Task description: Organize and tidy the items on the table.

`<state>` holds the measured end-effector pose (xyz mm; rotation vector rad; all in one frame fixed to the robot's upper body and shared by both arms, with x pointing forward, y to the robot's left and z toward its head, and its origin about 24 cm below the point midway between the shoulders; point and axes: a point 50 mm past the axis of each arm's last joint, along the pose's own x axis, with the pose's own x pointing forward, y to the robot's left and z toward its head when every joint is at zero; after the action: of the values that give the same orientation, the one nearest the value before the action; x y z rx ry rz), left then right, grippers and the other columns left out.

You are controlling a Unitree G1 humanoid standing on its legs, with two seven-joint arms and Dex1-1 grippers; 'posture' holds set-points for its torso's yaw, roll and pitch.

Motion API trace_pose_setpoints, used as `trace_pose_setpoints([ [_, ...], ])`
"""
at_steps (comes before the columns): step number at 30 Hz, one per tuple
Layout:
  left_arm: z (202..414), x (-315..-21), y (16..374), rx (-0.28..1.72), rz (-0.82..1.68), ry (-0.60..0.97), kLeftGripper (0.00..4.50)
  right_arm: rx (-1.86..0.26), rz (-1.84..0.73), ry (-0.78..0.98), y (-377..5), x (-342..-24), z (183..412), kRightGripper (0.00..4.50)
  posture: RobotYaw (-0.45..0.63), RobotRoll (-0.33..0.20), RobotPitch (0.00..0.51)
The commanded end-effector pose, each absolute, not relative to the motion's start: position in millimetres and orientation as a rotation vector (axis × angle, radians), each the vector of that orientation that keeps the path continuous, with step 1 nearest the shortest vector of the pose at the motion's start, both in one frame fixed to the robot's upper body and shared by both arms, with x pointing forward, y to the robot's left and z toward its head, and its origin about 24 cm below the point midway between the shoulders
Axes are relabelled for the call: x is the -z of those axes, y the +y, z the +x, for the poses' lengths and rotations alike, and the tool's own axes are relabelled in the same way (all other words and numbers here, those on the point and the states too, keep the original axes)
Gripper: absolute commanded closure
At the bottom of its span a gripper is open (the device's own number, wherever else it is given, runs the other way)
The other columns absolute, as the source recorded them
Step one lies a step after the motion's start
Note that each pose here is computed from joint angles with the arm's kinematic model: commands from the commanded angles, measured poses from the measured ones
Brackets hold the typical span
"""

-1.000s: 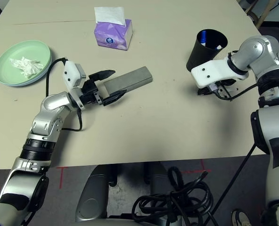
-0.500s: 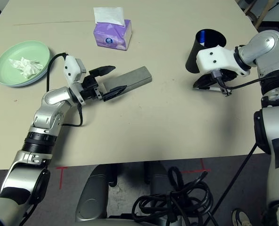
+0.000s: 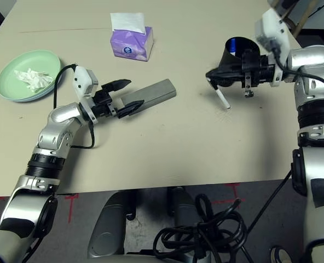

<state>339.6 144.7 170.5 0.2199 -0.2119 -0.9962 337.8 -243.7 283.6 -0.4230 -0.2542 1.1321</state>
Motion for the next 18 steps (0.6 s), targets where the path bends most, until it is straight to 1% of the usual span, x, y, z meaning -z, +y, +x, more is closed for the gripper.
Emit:
trace_pose_setpoints([
  [1,337.8,-163.0,147.8,1.001,0.200,-0.182,0.00,-1.038,-0.325,-0.410,-242.1,-288.1,332.9,4.48,0.02,0.000,0.153],
  [5,336.2,-163.0,147.2,1.008,0.204,-0.188,0.00,-0.922,-0.188,-0.526,-235.5,-280.1,332.0,4.48,0.02,0.000,0.150],
  [10,334.6,-162.3,146.4,1.016,0.205,-0.185,0.00,-0.766,-0.092,-0.618,-230.4,-274.4,335.6,4.48,0.02,0.000,0.154],
  [13,333.2,-161.8,146.4,1.019,0.206,-0.183,0.00,-0.697,-0.119,-0.658,-224.7,-273.0,338.9,4.48,0.01,0.000,0.156],
  [18,330.5,-160.0,146.3,1.016,0.201,-0.178,0.00,-0.539,-0.091,-0.758,-219.7,-280.7,344.9,4.48,0.02,0.000,0.158],
])
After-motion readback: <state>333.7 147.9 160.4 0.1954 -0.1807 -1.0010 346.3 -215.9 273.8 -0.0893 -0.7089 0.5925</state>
